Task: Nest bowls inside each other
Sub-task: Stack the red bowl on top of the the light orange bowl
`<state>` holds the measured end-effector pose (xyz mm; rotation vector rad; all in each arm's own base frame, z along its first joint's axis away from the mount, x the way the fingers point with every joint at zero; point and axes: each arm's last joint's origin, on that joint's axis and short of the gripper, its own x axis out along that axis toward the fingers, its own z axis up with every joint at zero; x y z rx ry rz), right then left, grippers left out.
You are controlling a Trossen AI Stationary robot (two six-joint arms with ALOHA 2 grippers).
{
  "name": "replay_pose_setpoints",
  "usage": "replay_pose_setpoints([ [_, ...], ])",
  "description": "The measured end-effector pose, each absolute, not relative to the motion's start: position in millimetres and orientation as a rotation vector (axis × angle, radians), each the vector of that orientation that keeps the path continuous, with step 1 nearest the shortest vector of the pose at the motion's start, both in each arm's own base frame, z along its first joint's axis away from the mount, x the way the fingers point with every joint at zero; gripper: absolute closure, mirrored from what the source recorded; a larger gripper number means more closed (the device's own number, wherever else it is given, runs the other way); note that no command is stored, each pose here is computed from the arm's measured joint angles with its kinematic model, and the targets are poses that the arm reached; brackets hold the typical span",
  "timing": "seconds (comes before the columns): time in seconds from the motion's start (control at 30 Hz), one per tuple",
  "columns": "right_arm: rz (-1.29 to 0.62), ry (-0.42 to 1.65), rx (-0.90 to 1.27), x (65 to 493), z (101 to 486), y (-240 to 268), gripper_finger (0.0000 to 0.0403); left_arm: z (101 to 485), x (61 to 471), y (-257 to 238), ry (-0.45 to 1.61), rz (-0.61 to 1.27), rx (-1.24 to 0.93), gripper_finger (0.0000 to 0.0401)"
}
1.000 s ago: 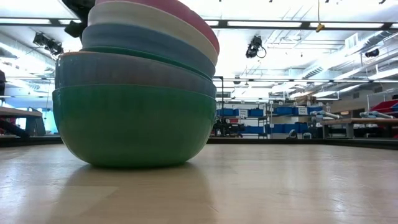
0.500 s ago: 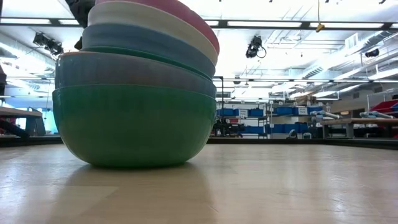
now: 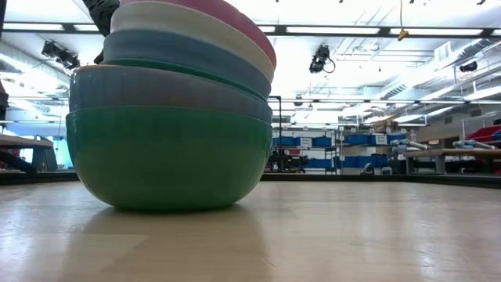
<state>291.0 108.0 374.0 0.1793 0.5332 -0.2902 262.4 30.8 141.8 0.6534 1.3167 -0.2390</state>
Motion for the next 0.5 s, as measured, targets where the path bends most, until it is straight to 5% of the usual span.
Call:
replay_pose_setpoints([
  [0.27, -0.286, 0.536, 0.174, 291, 374, 108, 0.0299, 175, 260, 35, 1.354, -0.11, 0.731, 0.0398],
  [0.5, -0.284, 0.538, 0.171, 291, 374, 108, 0.0301, 241, 257, 37, 1.254, -0.002, 0.767, 0.0399],
])
